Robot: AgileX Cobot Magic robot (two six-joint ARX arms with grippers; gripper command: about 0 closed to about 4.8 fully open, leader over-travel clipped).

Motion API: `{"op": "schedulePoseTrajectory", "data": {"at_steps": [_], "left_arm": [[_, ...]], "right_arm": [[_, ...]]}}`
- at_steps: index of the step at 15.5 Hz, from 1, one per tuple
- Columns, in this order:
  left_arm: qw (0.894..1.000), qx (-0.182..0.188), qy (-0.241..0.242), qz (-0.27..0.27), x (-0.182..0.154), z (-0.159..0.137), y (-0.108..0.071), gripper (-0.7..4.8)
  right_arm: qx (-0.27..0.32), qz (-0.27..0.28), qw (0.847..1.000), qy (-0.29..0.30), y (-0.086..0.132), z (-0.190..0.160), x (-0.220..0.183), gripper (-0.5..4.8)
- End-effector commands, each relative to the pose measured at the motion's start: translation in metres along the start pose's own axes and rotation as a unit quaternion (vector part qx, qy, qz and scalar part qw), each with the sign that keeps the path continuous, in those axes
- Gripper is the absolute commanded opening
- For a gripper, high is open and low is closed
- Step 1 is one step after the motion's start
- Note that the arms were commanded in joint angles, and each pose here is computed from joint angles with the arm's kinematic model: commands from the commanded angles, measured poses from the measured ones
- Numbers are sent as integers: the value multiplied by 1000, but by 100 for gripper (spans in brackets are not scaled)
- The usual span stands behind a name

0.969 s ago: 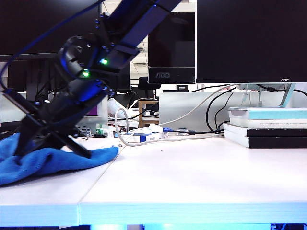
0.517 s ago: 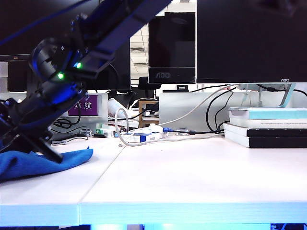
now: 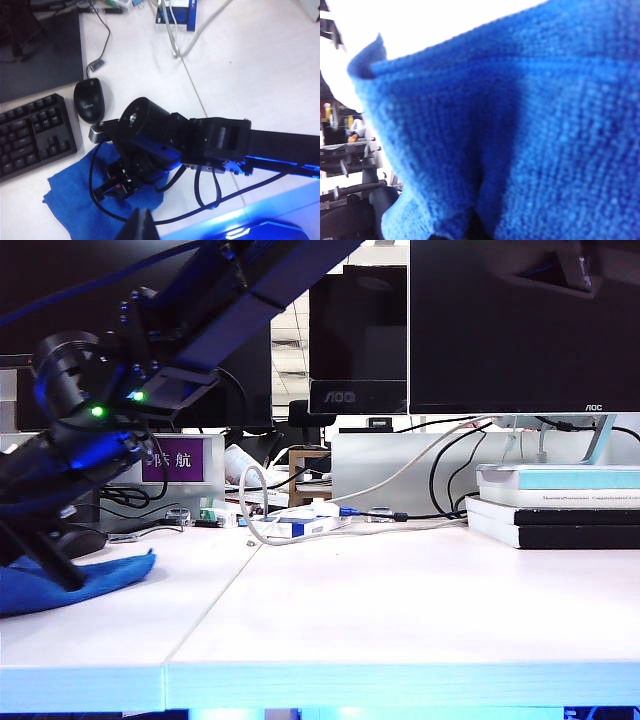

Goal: Wipe the table from right to left using the rag.

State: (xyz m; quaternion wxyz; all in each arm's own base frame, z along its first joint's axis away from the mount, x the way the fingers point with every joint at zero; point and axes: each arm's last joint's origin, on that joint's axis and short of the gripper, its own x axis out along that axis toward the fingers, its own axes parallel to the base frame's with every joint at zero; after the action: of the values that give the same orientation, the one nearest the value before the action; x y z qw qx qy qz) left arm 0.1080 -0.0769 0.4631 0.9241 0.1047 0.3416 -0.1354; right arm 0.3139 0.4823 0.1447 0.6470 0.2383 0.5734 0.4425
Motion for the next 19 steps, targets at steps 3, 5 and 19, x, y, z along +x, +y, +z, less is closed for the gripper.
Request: {"op": "schedulePoseTrajectory", "data": {"at_steps": [3, 5, 19], "left_arm": [[1000, 1, 4, 0, -2, -2, 1, -5], [1000, 1, 4, 0, -2, -2, 1, -5], [995, -55, -26, 77, -17, -10, 12, -5]], "right_arm": [[3, 17, 1000, -8, 3, -1, 4, -6], [-28, 61, 997, -36, 11, 8, 1, -5], [-53, 62, 997, -1, 9, 7, -4, 422]]}}
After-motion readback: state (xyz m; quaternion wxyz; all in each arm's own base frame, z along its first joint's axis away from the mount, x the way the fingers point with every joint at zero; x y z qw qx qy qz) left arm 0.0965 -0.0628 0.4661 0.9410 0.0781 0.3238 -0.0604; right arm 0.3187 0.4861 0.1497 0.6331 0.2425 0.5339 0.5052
